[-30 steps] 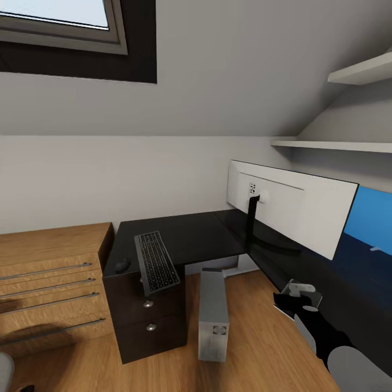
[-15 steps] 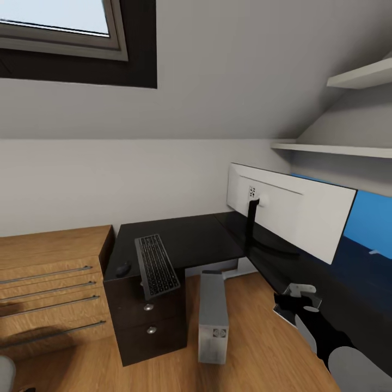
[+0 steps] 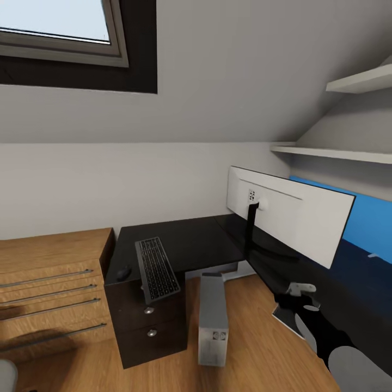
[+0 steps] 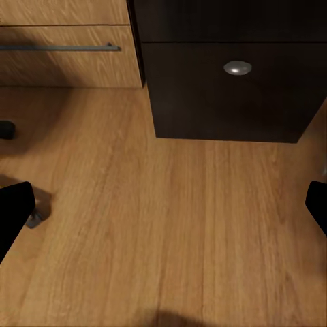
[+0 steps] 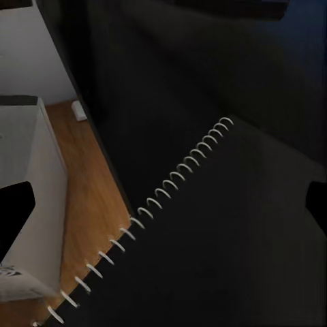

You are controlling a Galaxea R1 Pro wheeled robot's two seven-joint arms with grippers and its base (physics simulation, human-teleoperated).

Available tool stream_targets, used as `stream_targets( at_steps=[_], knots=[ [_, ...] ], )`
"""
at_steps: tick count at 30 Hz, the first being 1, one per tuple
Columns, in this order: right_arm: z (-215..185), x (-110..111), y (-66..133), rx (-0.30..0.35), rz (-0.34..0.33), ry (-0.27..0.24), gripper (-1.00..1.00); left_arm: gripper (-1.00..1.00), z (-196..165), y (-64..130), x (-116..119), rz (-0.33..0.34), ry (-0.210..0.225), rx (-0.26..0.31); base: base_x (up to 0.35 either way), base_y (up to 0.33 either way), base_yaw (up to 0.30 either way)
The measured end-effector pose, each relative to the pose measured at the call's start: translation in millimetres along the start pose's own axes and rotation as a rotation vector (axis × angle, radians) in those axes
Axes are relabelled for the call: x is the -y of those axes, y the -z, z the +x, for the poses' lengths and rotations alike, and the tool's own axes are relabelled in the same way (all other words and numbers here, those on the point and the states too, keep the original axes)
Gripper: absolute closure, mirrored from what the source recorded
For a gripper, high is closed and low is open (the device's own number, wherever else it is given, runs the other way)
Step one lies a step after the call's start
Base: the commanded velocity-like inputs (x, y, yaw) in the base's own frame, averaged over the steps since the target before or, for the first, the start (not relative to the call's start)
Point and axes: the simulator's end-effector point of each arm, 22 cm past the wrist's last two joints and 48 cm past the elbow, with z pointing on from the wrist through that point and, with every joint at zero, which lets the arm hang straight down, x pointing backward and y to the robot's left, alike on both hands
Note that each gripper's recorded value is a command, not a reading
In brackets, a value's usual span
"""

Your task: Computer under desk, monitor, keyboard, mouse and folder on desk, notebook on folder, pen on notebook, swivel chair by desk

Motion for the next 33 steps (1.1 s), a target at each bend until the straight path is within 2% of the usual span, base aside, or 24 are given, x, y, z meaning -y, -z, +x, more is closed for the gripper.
stream_targets(
  at_steps=[5, 11, 12, 13, 18, 20, 24, 29, 33],
  knots=[
    [-39.0, -2.5, 7.2, 0.060, -0.008, -0.004, -1.00, -1.00, -6.7, 4.6, -0.5, 0.000, 0.000, 0.000, 0.000, 0.000, 0.000],
    [-87.5, -9.2, 23.7, 0.088, -0.028, -0.002, -1.00, -1.00, -13.9, 10.1, -1.5, 0.000, 0.000, -0.001, 0.000, 0.000, 0.000],
    [-95.9, -11.9, 30.5, 0.092, -0.035, 0.000, -1.00, -1.00, -15.0, 11.0, -1.7, -0.001, -0.001, -0.002, 0.000, 0.000, 0.000],
    [-96.4, -18.8, 49.3, 0.098, -0.054, 0.011, -1.00, -1.00, -16.0, 12.0, -1.9, -0.001, -0.001, -0.002, 0.000, 0.000, 0.000],
    [-101.8, -28.5, 77.4, 0.110, -0.079, 0.024, -1.00, -1.00, -20.1, 15.6, -2.6, 0.000, -0.002, -0.004, 0.000, 0.000, 0.000],
    [-106.8, -23.0, 78.5, 0.115, -0.061, 0.049, -1.00, -1.00, -24.7, 14.2, 2.3, 0.000, 0.011, 0.005, 0.000, 0.000, 0.000],
    [-113.1, -22.3, 81.9, 0.125, -0.044, 0.090, -1.00, -1.00, -21.2, 11.6, -9.2, -0.031, 0.018, -0.003, 0.000, 0.000, 0.000],
    [-118.3, -42.7, 85.2, 0.152, -0.065, 0.103, -1.00, -1.00, -11.1, 11.3, -24.3, -0.063, 0.001, -0.021, 0.000, 0.000, 0.000],
    [-121.3, -56.2, 87.4, 0.172, -0.083, 0.093, -1.00, -1.00, -3.1, 12.3, -30.4, -0.072, -0.015, -0.036, 0.000, 0.000, 0.000]
  ],
)
